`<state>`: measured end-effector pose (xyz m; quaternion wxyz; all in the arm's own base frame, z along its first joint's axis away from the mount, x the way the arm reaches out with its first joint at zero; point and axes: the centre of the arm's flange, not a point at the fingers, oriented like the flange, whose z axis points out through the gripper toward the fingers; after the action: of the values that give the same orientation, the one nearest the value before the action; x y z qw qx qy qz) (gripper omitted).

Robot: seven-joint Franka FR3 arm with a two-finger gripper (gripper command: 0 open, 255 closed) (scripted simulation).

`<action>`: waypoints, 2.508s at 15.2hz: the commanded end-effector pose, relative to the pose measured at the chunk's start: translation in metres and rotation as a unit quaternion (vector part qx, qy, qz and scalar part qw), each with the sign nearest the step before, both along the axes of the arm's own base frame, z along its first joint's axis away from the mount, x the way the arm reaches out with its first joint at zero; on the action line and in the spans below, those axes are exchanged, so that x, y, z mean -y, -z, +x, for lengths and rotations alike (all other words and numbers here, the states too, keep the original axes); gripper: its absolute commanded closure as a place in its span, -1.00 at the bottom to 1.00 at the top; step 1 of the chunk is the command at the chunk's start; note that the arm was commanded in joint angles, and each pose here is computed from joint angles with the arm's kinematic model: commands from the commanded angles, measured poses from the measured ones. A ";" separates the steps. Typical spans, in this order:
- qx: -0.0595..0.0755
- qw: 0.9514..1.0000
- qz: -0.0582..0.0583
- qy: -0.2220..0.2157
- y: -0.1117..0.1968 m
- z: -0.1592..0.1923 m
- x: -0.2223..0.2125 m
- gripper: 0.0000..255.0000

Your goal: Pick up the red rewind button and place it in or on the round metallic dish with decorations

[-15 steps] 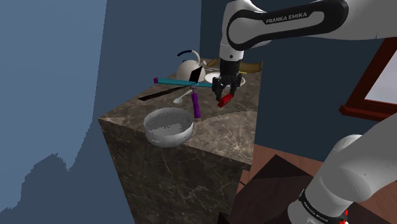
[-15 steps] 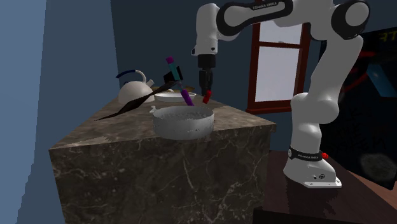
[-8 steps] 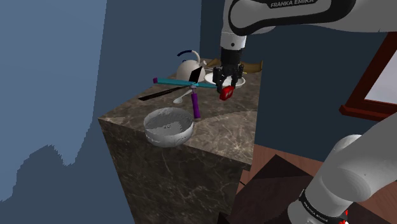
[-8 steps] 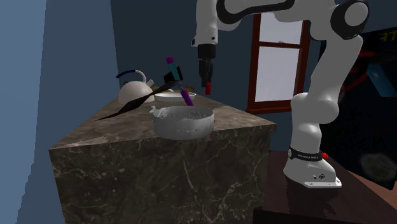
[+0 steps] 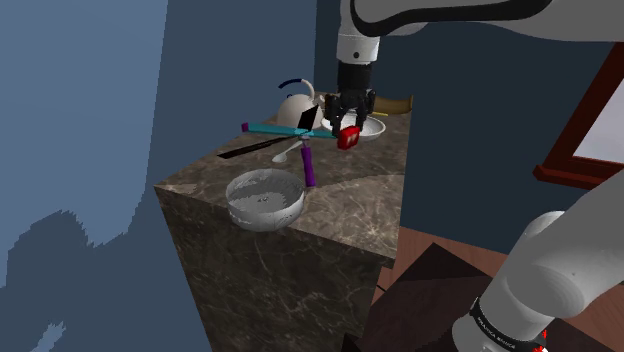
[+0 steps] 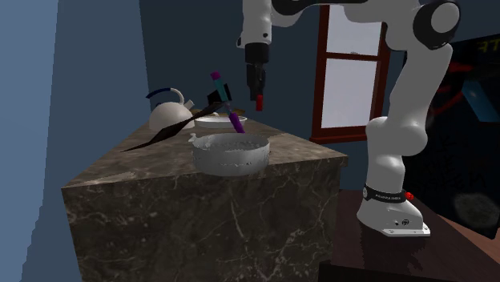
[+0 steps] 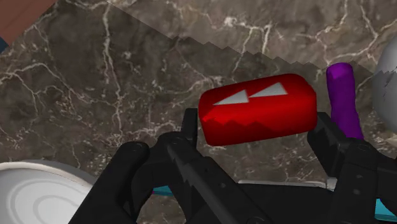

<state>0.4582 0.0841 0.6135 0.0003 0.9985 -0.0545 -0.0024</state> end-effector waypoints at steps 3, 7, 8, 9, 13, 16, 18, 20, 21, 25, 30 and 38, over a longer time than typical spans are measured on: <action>0.000 1.000 0.000 0.001 0.000 0.004 -0.049 1.00; 0.000 1.000 0.000 0.001 0.001 0.011 -0.102 1.00; 0.000 1.000 0.000 0.001 0.001 0.013 -0.115 1.00; 0.000 1.000 0.000 0.001 0.001 0.015 -0.128 1.00; 0.000 1.000 0.000 0.001 0.002 0.022 -0.180 1.00; 0.000 1.000 0.000 0.001 0.002 0.028 -0.219 1.00; 0.000 1.000 0.000 0.001 0.008 0.030 -0.232 1.00; 0.000 1.000 0.000 0.001 0.018 0.030 -0.232 1.00; 0.000 1.000 0.000 0.001 0.023 0.030 -0.232 1.00; 0.000 1.000 0.000 0.001 0.045 0.030 -0.232 1.00; 0.000 1.000 0.000 0.001 0.070 0.030 -0.232 1.00; 0.000 1.000 0.000 0.001 0.070 0.030 -0.232 1.00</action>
<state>0.4878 0.3160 0.5438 0.0004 0.9985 -0.0552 -0.0026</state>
